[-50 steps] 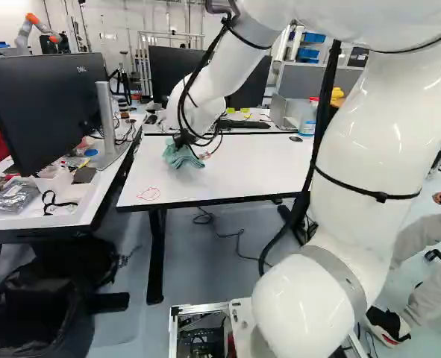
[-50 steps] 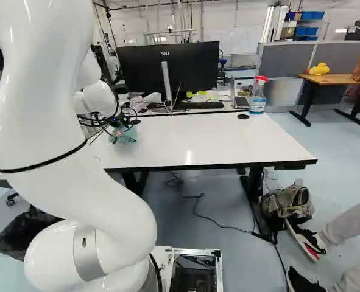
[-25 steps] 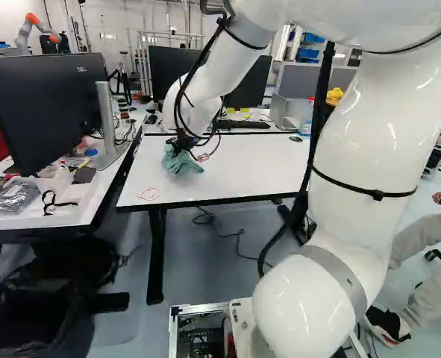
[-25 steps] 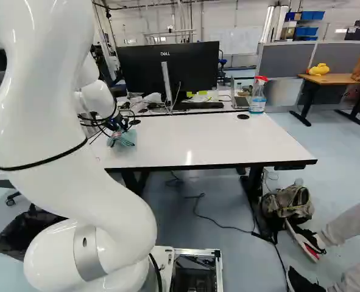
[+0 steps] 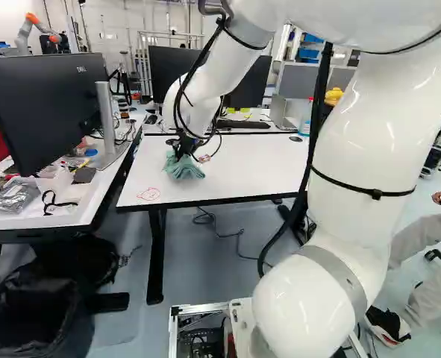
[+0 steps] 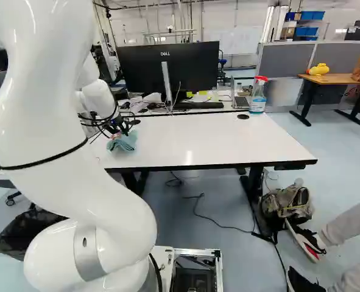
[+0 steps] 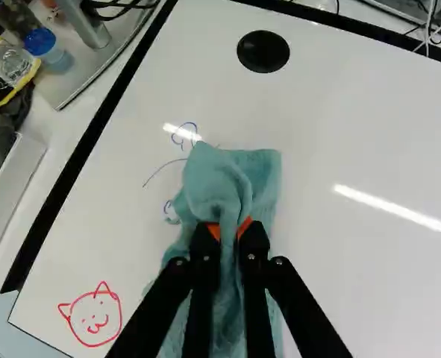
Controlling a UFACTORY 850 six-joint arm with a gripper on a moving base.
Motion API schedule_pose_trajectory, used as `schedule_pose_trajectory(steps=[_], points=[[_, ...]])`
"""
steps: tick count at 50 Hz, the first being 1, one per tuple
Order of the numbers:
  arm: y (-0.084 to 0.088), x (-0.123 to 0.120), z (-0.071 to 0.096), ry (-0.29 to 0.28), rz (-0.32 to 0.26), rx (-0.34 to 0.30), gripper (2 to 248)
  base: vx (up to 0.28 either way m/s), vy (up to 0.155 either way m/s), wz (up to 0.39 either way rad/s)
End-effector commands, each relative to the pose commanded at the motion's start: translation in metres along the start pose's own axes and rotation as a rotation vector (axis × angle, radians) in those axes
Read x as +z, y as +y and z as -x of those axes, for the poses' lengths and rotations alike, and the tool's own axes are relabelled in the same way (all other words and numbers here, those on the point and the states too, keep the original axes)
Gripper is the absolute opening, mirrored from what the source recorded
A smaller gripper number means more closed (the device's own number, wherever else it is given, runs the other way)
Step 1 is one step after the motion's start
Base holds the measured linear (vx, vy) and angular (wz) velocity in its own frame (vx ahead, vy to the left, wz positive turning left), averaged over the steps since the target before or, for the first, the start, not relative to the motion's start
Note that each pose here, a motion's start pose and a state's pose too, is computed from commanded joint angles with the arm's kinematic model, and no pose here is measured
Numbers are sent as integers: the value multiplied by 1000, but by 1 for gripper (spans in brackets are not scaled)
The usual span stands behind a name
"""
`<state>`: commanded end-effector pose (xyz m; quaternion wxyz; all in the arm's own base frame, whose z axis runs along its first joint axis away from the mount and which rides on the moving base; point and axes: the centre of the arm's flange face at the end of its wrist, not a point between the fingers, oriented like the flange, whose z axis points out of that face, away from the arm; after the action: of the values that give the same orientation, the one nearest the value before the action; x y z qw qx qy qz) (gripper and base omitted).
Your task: Clean the table with the green towel
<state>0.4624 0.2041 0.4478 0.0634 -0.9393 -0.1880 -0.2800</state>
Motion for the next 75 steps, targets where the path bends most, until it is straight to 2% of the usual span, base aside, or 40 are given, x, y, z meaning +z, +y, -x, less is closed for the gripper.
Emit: schedule_pose_trajectory(steps=[16, 29, 50, 65, 75], points=[[8, 7, -11, 5, 9, 13, 42, 0, 0, 0], [8, 9, -10, 1, 9, 13, 42, 0, 0, 0], [8, 35, -4, -44, 9, 13, 42, 0, 0, 0], [8, 35, -4, -44, 9, 13, 42, 0, 0, 0], [5, 41, -12, -40, 6, 9, 42, 0, 0, 0]])
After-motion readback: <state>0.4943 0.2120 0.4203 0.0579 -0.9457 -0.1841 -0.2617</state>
